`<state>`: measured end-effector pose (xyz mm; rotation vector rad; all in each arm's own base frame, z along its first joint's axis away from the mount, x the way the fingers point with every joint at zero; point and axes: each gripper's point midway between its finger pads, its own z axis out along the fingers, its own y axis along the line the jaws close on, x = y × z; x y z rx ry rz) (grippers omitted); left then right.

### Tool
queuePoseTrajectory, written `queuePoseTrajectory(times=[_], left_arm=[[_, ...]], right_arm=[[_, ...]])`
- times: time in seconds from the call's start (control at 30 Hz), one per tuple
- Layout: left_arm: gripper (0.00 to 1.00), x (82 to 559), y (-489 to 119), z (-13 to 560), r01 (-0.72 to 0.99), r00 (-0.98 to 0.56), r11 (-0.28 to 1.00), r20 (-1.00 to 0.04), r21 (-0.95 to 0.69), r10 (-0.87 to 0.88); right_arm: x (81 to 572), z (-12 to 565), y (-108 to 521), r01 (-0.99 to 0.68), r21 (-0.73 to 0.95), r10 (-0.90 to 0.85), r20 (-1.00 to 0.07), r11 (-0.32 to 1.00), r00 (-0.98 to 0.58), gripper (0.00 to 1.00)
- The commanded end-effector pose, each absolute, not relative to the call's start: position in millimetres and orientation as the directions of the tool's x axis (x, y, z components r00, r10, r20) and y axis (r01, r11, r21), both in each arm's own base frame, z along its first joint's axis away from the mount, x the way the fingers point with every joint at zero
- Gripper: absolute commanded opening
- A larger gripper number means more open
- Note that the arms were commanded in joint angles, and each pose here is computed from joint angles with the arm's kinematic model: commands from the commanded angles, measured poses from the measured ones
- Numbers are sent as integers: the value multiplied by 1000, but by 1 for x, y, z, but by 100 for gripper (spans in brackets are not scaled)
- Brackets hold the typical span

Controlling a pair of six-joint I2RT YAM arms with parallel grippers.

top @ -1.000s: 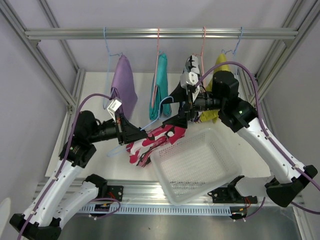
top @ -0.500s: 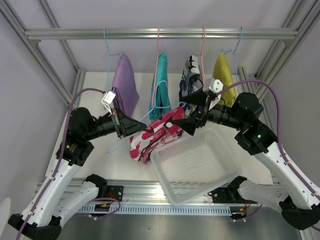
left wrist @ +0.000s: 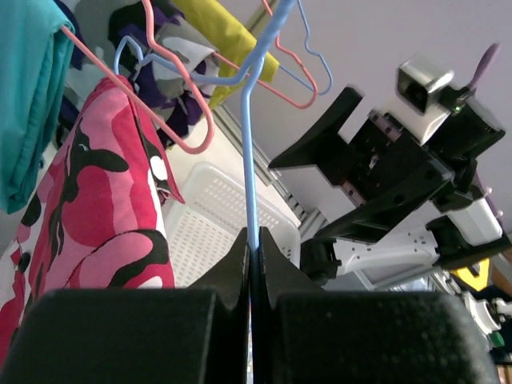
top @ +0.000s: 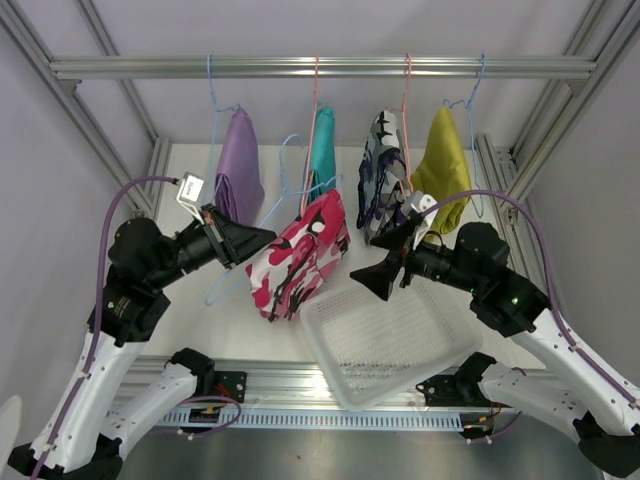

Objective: Remove the trousers from the hanger
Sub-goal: Move the bin to the center of the board.

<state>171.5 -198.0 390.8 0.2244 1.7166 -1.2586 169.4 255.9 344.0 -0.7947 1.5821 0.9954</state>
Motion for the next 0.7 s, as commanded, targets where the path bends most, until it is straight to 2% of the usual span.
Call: queuePoseTrajectory(times=[0.0,0.2,0.3,0.4,0.43,0.47,0.6,0.63,0.67], left_arm=[[0,160,-179,474,746,-255,459,-844,-483,-472],[0,145,-163,501,748,-167,501,-854,-435,-493],[1,140,-158,506,744,-156,513,-858,-428,-489],[0,134,-154,515,746,-136,520,-859,-417,-493],[1,131,-152,518,746,-125,524,-859,-412,-497],[0,131,-151,520,747,-121,525,-859,-409,-498],[1,130,-147,524,738,-107,536,-855,-410,-507],[1,131,-147,524,733,-111,539,-854,-416,-509],[0,132,-145,524,725,-110,544,-850,-423,-515]], right_arm=[[165,317,251,-825,289,-31,-938,485,-346,100],[155,262,248,-774,320,-126,-882,546,-453,99],[152,244,251,-765,331,-144,-866,553,-479,96],[144,221,259,-760,360,-181,-833,541,-523,82],[140,213,262,-761,369,-197,-821,533,-536,72],[138,210,266,-763,382,-202,-814,522,-545,57],[135,189,282,-757,405,-228,-786,513,-575,32],[136,179,287,-747,411,-240,-770,522,-592,22],[135,175,290,-749,410,-250,-766,520,-593,18]])
